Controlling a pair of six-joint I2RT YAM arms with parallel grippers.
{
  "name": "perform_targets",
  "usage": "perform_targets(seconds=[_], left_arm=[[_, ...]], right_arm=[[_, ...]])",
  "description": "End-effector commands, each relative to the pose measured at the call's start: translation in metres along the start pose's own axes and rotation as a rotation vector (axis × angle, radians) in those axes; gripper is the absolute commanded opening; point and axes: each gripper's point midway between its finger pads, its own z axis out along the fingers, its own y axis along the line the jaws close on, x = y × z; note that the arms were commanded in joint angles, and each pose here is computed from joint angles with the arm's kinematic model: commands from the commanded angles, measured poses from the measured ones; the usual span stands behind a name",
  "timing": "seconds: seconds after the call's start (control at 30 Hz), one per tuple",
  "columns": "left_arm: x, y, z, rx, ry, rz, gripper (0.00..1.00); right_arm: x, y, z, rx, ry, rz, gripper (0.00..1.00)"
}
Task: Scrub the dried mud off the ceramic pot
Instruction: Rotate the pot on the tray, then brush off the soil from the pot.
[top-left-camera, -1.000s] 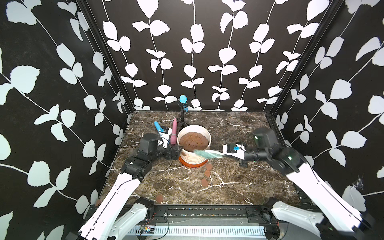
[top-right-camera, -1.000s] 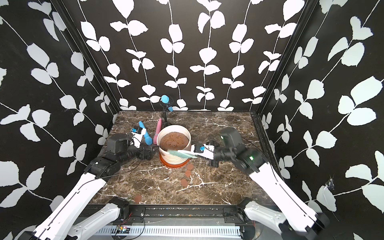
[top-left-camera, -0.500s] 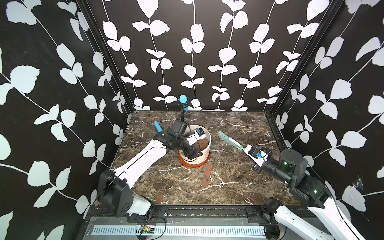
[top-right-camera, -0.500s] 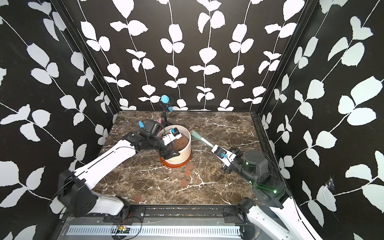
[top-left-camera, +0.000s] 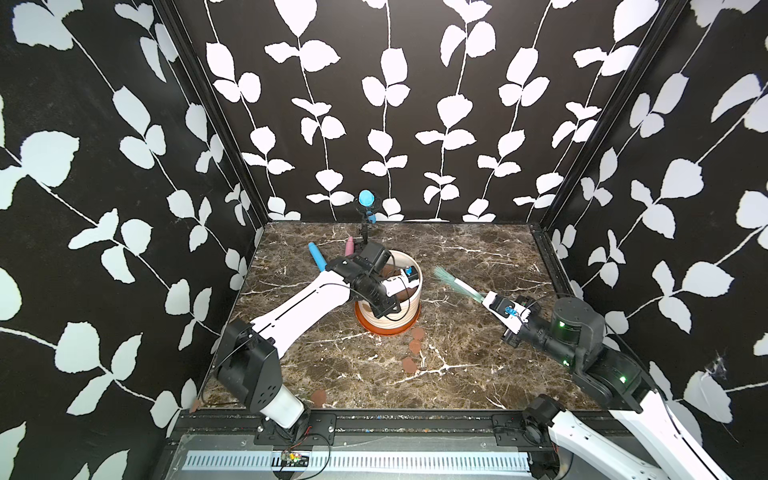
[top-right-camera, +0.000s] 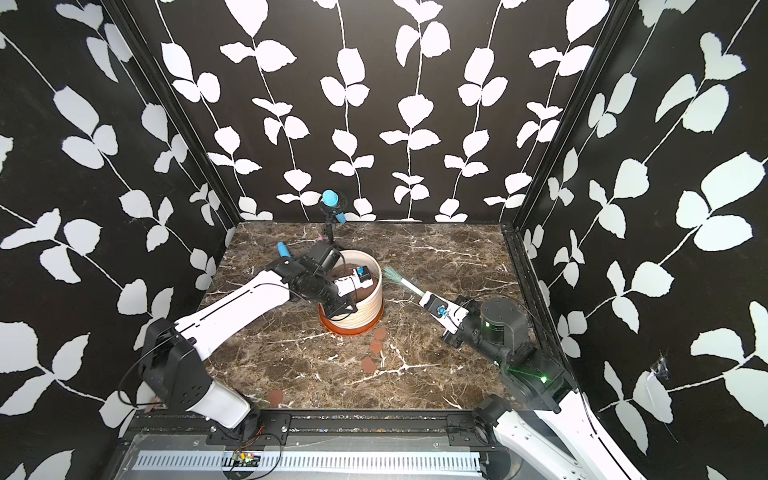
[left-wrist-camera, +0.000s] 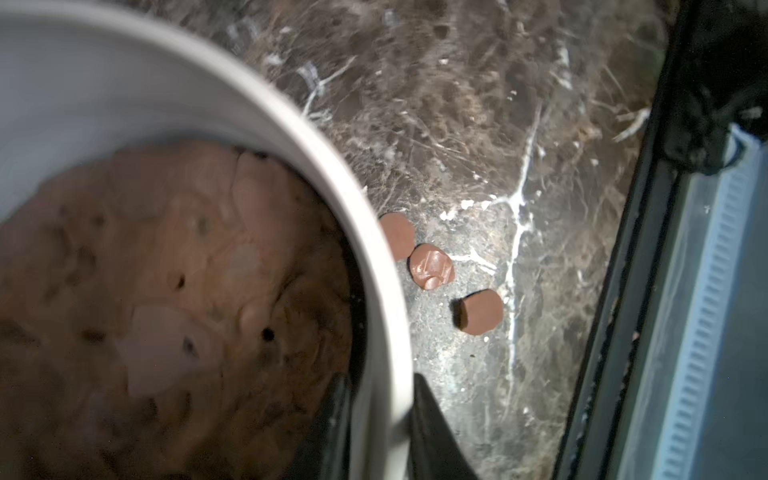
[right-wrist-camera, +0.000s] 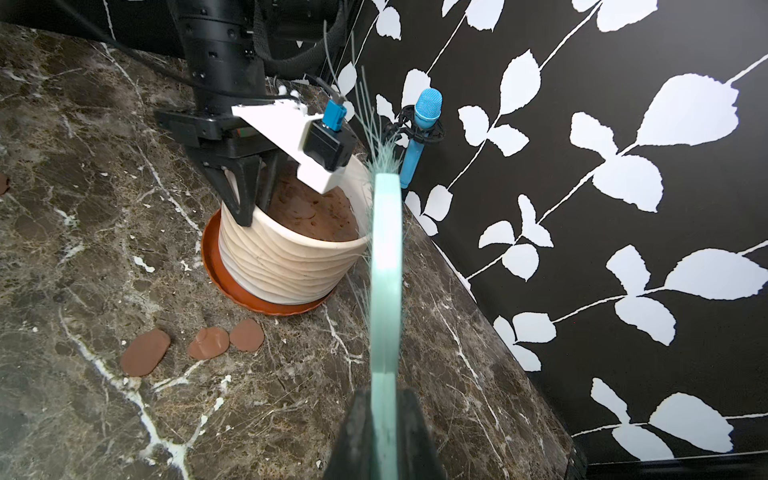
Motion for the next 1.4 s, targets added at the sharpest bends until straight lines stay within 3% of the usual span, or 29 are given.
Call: perform_targets(seconds=[0.0,0.17,0.57,0.7,0.77,0.9,1.1,1.23,1.37], left_arm=[[0.004,0.006,-0.002,-0.052,0.077,-0.063,0.07],[-0.017,0.009,0.006,-0.139,0.059,-0.088,0.0],[-0.074,0.05,0.015,-0.515,-0.209,-0.58,0.0],[-0.097,0.056,0.029,-0.483,-0.315,-0.752,0.04],[-0.109,0.055,0.035,-0.465,-0.325,-0.754,0.05],[-0.129,0.046,0.04,-0.385,-0.326,-0.72,0.26],[-0.132,0.038,-0.016,-0.393,-0.397,-0.687,0.57],[-0.104,0.049,-0.06,-0.472,-0.385,-0.693,0.72],[-0.062,0.063,-0.097,-0.538,-0.372,-0.763,0.76]], right_arm=[[-0.009,-0.014,0.003,0.072,-0.044,-0.004,0.0],[-0.004,-0.015,0.009,0.083,-0.029,-0.017,0.0],[0.039,0.007,-0.006,0.01,0.14,-0.115,0.0],[0.049,0.007,0.0,0.036,0.151,-0.077,0.0],[0.052,0.016,0.007,-0.004,0.14,-0.052,0.0],[0.05,0.03,0.028,-0.074,0.098,0.02,0.0],[0.031,0.051,0.061,-0.229,-0.009,-0.01,0.0],[0.023,0.043,0.087,-0.226,-0.038,-0.036,0.0],[0.01,0.036,0.106,-0.224,-0.095,-0.023,0.0]])
